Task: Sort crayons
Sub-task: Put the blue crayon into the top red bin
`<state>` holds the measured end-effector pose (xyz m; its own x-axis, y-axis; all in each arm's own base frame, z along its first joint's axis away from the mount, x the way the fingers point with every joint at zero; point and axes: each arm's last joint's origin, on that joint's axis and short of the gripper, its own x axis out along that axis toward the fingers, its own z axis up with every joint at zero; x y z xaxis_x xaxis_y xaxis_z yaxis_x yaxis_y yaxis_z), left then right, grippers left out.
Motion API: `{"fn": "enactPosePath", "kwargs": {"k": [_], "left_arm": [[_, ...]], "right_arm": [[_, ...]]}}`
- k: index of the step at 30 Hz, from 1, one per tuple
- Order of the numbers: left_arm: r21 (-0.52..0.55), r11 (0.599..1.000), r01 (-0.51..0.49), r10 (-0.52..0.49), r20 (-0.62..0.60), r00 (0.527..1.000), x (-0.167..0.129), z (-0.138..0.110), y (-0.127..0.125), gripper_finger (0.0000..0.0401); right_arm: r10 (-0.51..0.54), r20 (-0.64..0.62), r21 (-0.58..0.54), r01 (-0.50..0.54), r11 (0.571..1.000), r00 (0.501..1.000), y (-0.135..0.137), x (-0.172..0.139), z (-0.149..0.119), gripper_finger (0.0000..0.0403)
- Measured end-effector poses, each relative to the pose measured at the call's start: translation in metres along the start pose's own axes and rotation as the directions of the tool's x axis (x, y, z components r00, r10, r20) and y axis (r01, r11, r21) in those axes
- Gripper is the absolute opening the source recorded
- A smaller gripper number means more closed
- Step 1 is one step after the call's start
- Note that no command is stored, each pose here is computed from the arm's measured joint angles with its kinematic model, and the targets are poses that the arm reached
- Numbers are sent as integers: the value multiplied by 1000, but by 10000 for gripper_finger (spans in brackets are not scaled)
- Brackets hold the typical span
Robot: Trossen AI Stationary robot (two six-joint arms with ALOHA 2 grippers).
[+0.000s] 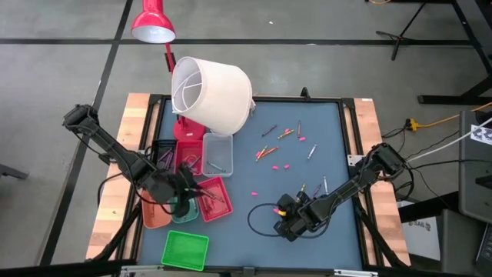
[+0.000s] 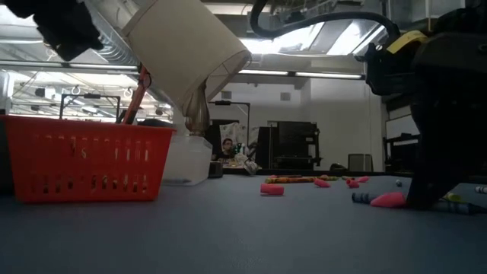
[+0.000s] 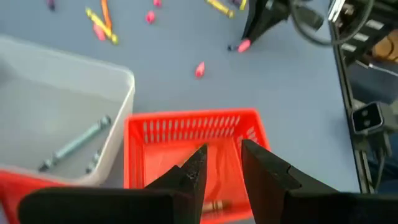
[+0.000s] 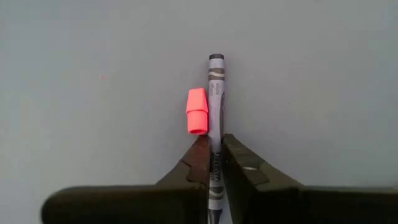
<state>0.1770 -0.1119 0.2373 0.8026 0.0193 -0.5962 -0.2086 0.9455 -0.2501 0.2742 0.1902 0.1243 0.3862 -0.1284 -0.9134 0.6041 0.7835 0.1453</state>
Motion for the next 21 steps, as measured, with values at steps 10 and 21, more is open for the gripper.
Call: {"fn": "enactPosePath", "kwargs": {"k": [10, 21], "left_arm": [[94, 996, 2, -8, 66, 998, 0, 5, -3, 84], [93, 995, -29, 20, 93, 995, 0, 6, -2, 84]], "right_arm": [[-2, 23, 1, 2, 1000, 1000, 0, -2, 1, 15], [44, 167, -16, -42, 999, 985, -1, -31, 17, 20]]}}
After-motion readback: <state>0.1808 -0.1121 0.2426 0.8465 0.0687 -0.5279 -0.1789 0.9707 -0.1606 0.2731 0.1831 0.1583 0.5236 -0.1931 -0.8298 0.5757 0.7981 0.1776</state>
